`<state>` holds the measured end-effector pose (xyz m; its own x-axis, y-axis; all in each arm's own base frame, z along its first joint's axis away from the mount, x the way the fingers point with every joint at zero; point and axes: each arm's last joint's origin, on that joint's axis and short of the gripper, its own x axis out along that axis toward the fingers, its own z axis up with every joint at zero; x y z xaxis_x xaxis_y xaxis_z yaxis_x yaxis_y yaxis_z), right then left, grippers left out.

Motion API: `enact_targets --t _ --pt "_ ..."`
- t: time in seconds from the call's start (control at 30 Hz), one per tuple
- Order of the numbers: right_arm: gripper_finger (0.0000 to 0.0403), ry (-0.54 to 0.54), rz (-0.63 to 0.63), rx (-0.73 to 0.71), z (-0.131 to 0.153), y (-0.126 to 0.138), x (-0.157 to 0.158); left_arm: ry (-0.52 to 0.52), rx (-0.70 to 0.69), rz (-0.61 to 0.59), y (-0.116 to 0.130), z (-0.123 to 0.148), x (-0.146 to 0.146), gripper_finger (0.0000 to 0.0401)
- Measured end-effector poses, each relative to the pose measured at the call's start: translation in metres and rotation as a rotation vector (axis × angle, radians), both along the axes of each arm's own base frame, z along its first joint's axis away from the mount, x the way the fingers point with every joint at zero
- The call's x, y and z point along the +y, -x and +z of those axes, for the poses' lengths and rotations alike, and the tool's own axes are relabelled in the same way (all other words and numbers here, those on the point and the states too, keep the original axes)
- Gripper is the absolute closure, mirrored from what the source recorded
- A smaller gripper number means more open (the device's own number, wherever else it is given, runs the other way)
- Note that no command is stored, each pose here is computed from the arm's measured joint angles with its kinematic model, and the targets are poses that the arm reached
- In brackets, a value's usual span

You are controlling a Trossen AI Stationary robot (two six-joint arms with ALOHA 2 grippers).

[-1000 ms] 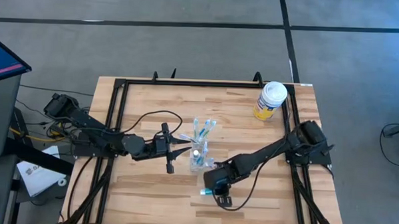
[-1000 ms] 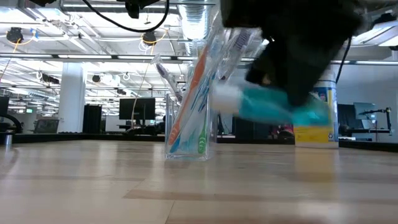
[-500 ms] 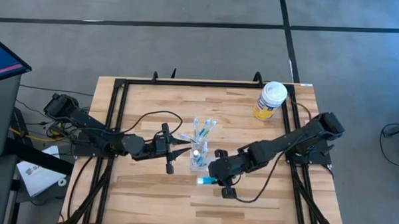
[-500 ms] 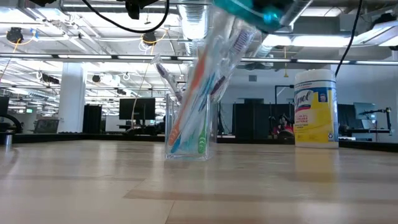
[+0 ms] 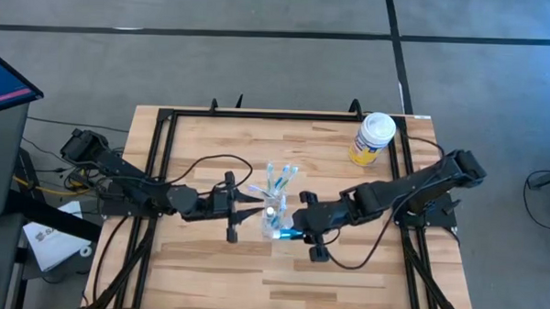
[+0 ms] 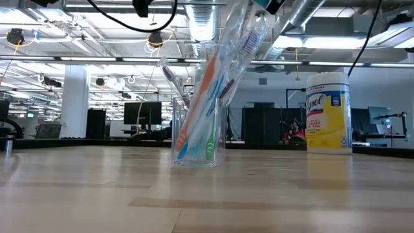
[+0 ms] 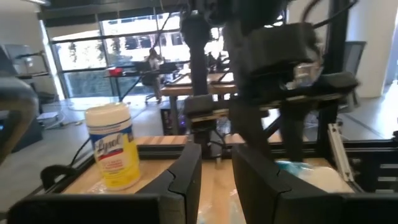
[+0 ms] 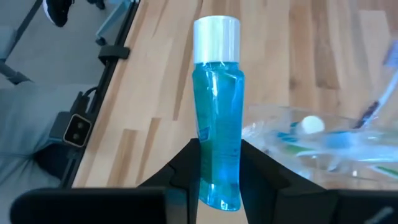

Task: Pick & Place toothbrushing station
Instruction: Put the blue mouthwash into the transparent organizer

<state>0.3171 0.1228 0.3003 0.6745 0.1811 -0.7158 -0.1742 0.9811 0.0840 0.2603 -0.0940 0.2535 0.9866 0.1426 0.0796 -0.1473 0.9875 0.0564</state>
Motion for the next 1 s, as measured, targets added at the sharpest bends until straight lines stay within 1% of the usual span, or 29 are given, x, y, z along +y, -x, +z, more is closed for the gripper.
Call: enact_targets --t 0.43,0.83,1.0 --pt "0.0324 0.018 -0.031 -0.064 0.015 0.0 -0.024 0.004 -0.014 -0.009 0.0 0.001 0.0 0.0315" --pt "0.0324 0.019 -0.029 -0.241 0.046 0.008 -0.04 -0.007 -0.052 -0.026 0.0 0.006 0.0 0.0315" --pt "0.0324 0.029 -0.025 -0.303 0.054 0.008 -0.044 -0.006 -0.106 -0.103 -0.001 0.01 0.003 0.0315"
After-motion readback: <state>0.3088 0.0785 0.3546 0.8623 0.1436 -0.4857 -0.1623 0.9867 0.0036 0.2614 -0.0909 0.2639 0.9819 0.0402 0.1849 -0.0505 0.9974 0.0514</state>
